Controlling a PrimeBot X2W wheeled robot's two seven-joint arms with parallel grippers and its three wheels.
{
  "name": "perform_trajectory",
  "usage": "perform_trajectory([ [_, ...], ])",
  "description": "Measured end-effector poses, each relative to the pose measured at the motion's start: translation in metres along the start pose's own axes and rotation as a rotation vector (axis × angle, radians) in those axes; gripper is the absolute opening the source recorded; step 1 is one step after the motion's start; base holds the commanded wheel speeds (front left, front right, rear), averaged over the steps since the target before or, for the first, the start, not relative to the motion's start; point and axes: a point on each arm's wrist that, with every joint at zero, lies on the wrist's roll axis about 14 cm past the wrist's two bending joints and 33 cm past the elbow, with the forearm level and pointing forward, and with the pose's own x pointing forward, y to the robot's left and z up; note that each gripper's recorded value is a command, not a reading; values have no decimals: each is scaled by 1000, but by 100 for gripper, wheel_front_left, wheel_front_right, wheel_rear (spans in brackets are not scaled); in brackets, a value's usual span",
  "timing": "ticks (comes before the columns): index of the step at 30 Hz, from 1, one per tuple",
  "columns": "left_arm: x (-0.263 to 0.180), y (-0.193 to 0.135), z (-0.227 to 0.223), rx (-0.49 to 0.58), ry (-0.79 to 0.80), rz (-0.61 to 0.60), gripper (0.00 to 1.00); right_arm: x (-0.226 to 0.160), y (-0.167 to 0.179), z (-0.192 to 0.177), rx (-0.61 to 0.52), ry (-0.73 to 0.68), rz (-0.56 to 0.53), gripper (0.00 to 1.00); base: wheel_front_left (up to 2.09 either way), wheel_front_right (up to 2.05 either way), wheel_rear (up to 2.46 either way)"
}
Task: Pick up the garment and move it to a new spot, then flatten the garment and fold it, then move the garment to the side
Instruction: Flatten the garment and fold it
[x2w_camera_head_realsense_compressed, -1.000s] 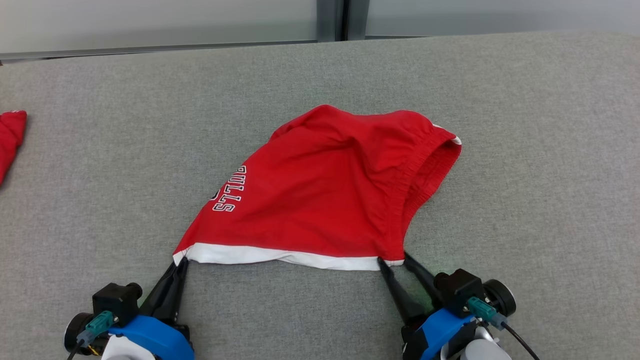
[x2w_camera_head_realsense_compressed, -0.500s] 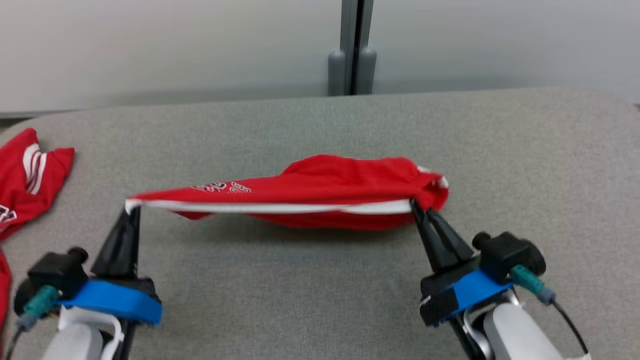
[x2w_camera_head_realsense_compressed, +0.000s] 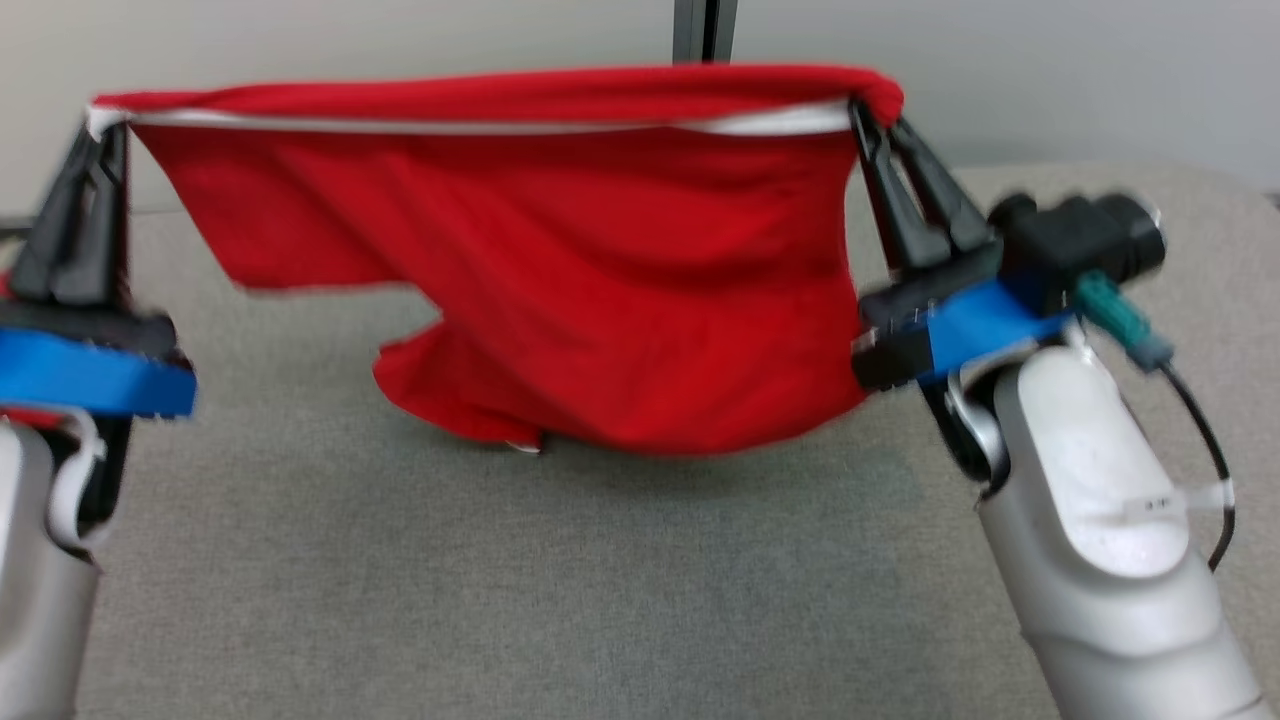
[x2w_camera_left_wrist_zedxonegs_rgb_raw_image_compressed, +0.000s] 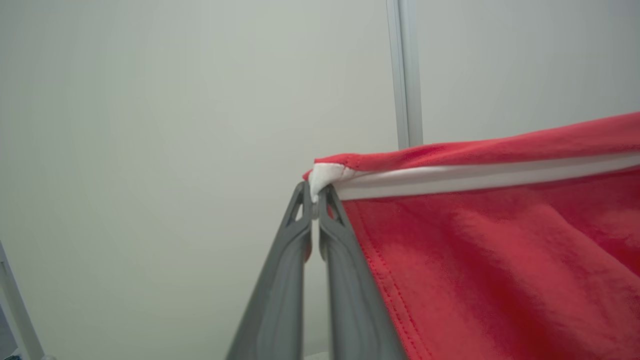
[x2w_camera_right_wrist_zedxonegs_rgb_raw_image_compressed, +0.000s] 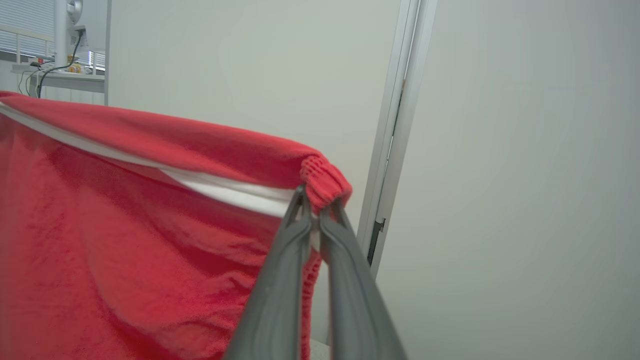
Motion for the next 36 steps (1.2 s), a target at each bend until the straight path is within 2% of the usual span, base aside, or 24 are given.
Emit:
perform_trajectory([
  [4, 32, 15, -1, 7, -13, 10, 0, 35, -10, -13, -44, 16, 7, 0, 0, 0, 0],
  [8, 59, 40, 25, 36, -104, 49, 0, 77, -20, 2, -79, -63, 1, 0, 0, 0, 0],
  [12, 61, 50, 37, 53, -147, 69, 0, 97, -21, 1, -106, -90, 3, 0, 0, 0, 0],
  [15, 49, 47, 16, 40, -88, 68, 0, 94, -19, -18, -87, -45, -3, 0, 0, 0, 0],
  [20, -7, 21, -64, -79, 138, 85, 0, 34, -8, -93, -37, 183, -4, 0, 0, 0, 0],
  [23, -63, -10, -127, -147, 346, 73, 0, -21, 2, -136, 22, 332, -10, 0, 0, 0, 0],
  [25, -96, -25, -153, -201, 444, 91, 0, -60, 10, -157, 68, 422, -20, 0, 0, 0, 0],
  [31, -176, -62, -188, -319, 622, 151, 0, -146, 28, -175, 171, 561, -63, 0, 0, 0, 0],
  [36, -221, -77, -188, -316, 681, 164, 0, -195, 47, -168, 215, 611, -67, 0, 0, 0, 0],
])
